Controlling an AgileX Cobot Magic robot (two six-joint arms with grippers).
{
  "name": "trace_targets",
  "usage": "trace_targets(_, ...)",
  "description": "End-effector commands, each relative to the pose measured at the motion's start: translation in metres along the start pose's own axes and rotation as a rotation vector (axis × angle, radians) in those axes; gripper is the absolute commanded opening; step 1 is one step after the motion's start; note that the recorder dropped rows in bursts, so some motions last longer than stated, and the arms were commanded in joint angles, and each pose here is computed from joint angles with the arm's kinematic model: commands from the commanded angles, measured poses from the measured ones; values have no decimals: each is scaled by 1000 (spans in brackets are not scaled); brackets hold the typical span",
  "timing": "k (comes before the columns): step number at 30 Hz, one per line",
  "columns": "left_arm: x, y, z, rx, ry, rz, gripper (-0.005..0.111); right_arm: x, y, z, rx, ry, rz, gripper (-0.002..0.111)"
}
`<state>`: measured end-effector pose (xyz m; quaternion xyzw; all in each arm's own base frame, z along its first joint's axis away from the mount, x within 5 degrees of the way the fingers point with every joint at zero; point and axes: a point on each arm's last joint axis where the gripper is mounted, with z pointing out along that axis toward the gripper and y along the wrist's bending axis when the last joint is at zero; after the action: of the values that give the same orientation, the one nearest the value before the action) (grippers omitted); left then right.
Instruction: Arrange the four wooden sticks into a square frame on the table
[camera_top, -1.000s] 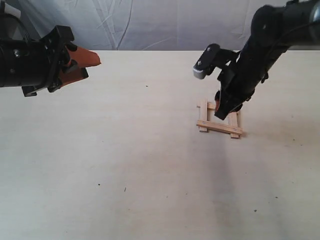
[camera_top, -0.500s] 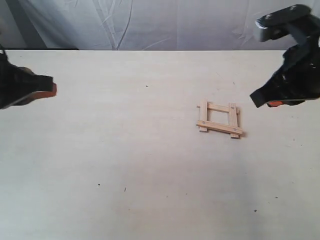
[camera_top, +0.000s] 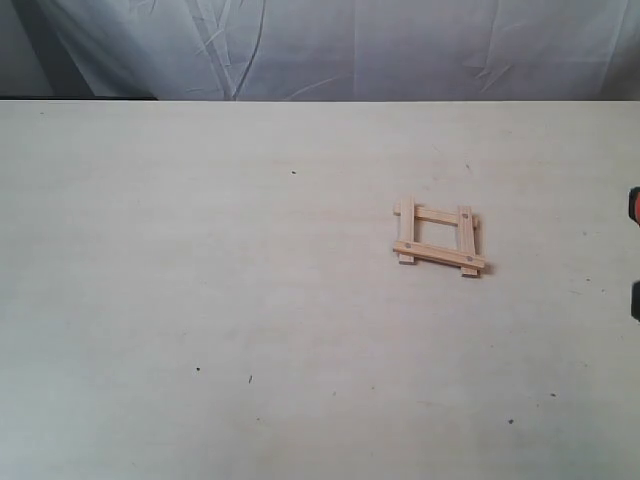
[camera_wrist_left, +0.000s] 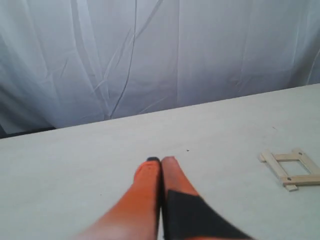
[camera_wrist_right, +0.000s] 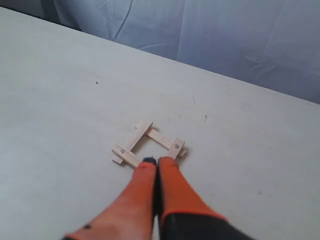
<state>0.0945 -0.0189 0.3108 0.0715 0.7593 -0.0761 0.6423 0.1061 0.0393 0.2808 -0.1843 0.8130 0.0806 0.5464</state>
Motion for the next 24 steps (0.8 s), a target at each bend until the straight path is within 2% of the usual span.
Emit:
trace_targets(1,-1,-3,-11,3,-47,19,0,8,2,-14,-8,1,-2,1)
trace_targets(8,-1,-3,-14,2,-59,22,0,9,2,-20,-5,-14,-2,1)
trace_targets(10,-1,-3,-14,2,-59,22,0,8,-1,-23,29,-35,55,1)
trace_targets(13,-1,-3,-14,2,-58,24,0,14,-8,-37,156,-124,76,1)
trace_targets(17,-1,-3,-14,2,-58,24,0,39,-10,-40,262,-175,72,1)
trace_targets(19,-1,-3,-14,2,-58,24,0,62,-7,-38,273,-168,72,1)
trace_targets(24,-1,-3,-14,2,-58,24,0,94,-1,-32,260,-135,78,1)
